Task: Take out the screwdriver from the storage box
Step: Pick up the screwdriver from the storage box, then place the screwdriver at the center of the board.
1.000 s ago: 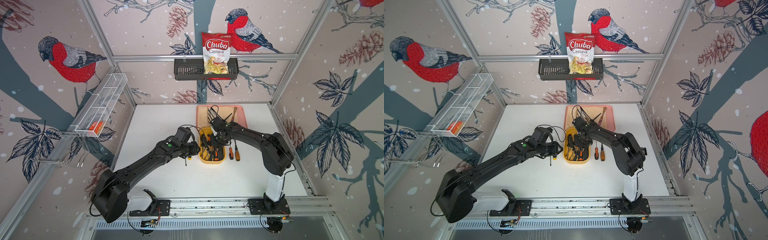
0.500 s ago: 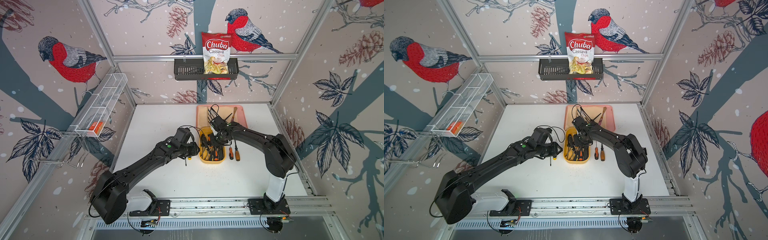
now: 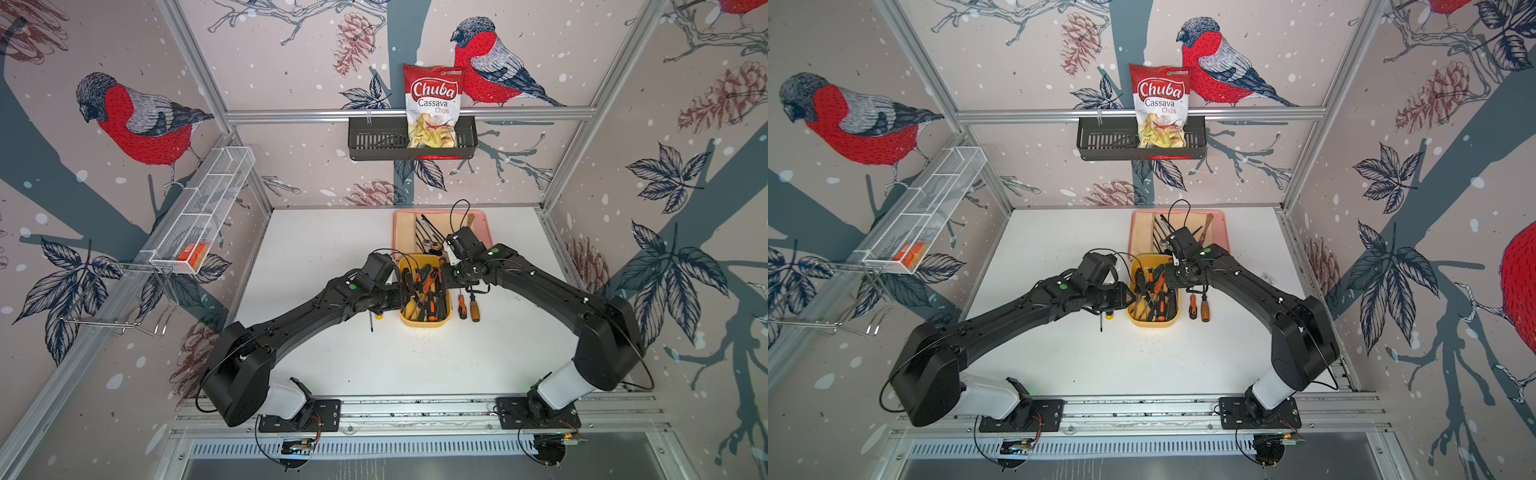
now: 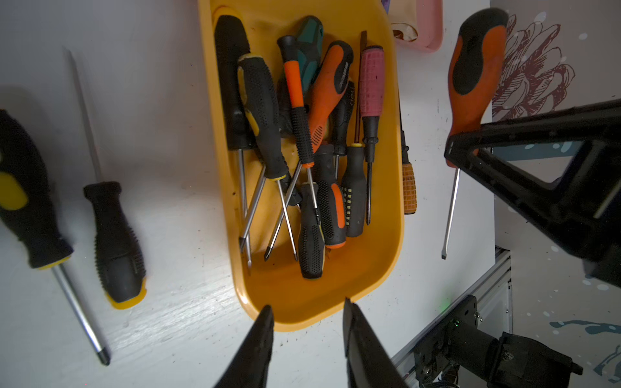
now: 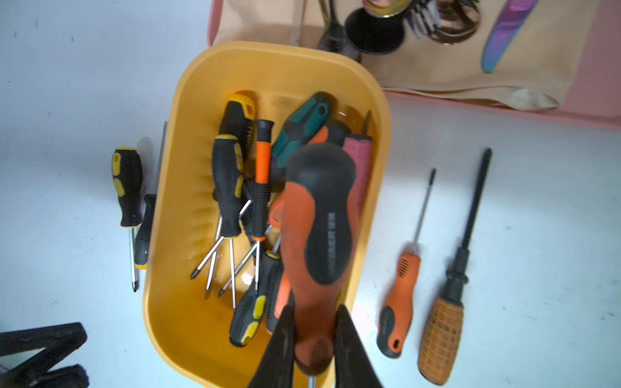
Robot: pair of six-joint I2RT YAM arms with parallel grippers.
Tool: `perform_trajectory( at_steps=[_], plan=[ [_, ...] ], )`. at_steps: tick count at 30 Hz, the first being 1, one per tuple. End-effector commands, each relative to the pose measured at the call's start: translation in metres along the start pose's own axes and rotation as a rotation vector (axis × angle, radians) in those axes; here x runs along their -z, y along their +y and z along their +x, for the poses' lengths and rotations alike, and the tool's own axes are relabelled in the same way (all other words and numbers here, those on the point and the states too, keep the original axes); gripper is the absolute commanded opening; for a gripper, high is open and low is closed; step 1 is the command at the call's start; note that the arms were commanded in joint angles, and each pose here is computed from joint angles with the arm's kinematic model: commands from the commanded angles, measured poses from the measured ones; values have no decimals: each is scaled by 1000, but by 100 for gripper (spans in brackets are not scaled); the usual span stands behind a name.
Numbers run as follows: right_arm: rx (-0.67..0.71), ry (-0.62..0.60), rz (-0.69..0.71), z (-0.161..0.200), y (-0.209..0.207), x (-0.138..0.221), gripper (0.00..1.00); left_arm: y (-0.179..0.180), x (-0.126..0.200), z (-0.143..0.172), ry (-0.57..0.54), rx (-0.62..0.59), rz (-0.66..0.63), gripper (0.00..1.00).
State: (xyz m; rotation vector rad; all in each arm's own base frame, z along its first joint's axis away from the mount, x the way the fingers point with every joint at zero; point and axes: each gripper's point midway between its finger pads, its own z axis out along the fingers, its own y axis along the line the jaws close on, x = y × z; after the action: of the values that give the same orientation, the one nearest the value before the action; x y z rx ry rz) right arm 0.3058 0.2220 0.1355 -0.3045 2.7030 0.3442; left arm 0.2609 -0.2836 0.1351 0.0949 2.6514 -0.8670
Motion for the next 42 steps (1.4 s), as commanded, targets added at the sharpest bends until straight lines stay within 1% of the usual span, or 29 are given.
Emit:
perform_trajectory(
  at_steps=[1,9,16,22,25,31,38,42],
  plan=[
    [-57,8,57,12,-28,6,15,-20,-4,-7,-9,-32,42,37],
    [-176,45,181,44,-104,-5,15,-34,-18,-5,21,-59,48,37],
    [-189,70,309,43,-131,-21,15,-32,-21,-2,27,-60,43,37],
    [-188,86,303,41,-132,-37,15,-27,-20,1,27,-61,28,37],
    [-182,101,279,43,-129,-45,15,-24,-20,2,28,-65,14,37],
    [-174,142,275,52,-129,-59,16,-22,-21,2,34,-75,2,37],
    [-173,173,277,60,-130,-67,20,-19,-24,3,43,-78,-7,37],
    [-171,184,277,61,-130,-70,24,-19,-25,3,43,-81,-9,37]
  ],
)
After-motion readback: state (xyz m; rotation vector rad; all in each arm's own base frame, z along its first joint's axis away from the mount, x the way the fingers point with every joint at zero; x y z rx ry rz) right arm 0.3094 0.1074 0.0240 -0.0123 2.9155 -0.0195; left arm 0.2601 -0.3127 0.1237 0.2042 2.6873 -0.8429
